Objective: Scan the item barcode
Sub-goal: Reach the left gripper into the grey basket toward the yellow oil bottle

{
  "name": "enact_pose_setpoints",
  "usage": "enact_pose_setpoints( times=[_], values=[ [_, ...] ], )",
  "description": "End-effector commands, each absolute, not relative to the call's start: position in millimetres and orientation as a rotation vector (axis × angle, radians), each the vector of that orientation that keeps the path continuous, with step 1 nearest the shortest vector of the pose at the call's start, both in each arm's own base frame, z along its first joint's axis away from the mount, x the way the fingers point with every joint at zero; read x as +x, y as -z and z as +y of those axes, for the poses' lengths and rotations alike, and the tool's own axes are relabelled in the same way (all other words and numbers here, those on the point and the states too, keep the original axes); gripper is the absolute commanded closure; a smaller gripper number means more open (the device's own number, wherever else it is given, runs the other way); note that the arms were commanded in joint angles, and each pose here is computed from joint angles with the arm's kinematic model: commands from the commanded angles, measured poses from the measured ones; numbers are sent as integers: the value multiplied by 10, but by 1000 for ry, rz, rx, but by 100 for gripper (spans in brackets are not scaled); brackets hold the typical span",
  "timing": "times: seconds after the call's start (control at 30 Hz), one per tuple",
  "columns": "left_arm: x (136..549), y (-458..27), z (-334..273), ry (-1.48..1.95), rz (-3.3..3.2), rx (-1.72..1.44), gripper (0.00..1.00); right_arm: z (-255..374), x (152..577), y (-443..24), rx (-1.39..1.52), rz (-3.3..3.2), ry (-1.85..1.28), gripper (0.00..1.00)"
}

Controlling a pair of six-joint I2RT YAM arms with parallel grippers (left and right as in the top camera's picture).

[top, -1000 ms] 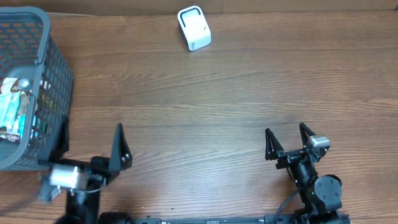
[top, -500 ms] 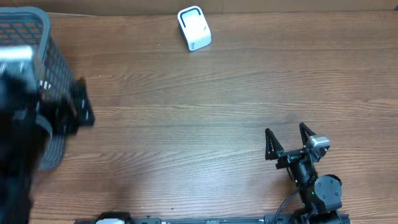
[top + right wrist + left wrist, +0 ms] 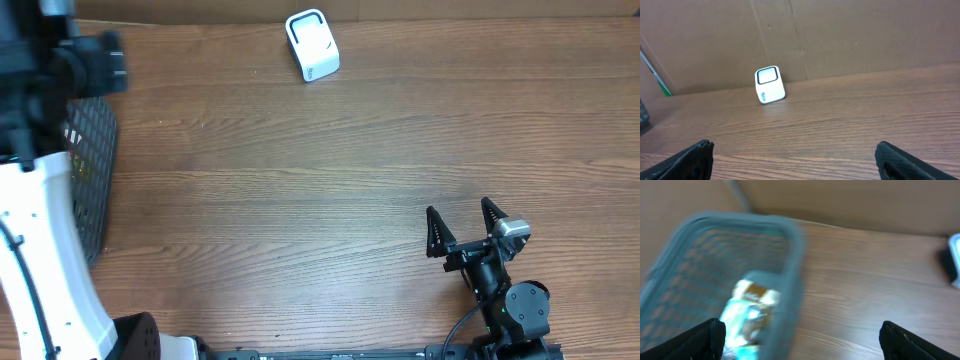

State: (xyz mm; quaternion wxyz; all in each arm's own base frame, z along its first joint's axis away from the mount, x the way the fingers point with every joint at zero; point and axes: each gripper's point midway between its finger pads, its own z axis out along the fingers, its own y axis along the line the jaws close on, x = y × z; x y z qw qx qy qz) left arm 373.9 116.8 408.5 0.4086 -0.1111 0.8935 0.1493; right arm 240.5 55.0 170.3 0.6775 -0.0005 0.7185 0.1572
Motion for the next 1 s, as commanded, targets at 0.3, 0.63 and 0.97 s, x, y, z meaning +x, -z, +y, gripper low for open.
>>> enact_pose_setpoints(
  times=[0.3, 0.63, 0.97],
  values=[
    [3389, -3742, 2580, -348, 2289, -542, 0, 532, 2412, -1679, 10, 1614, -348, 0],
    [3788, -2555, 2910, -127, 2542, -520, 0, 532, 2412, -1679, 10, 1614, -348, 0],
    [3984, -1956, 2772, 64, 2658, -435, 0, 532, 2412, -1678, 10, 1614, -348, 0]
  ],
)
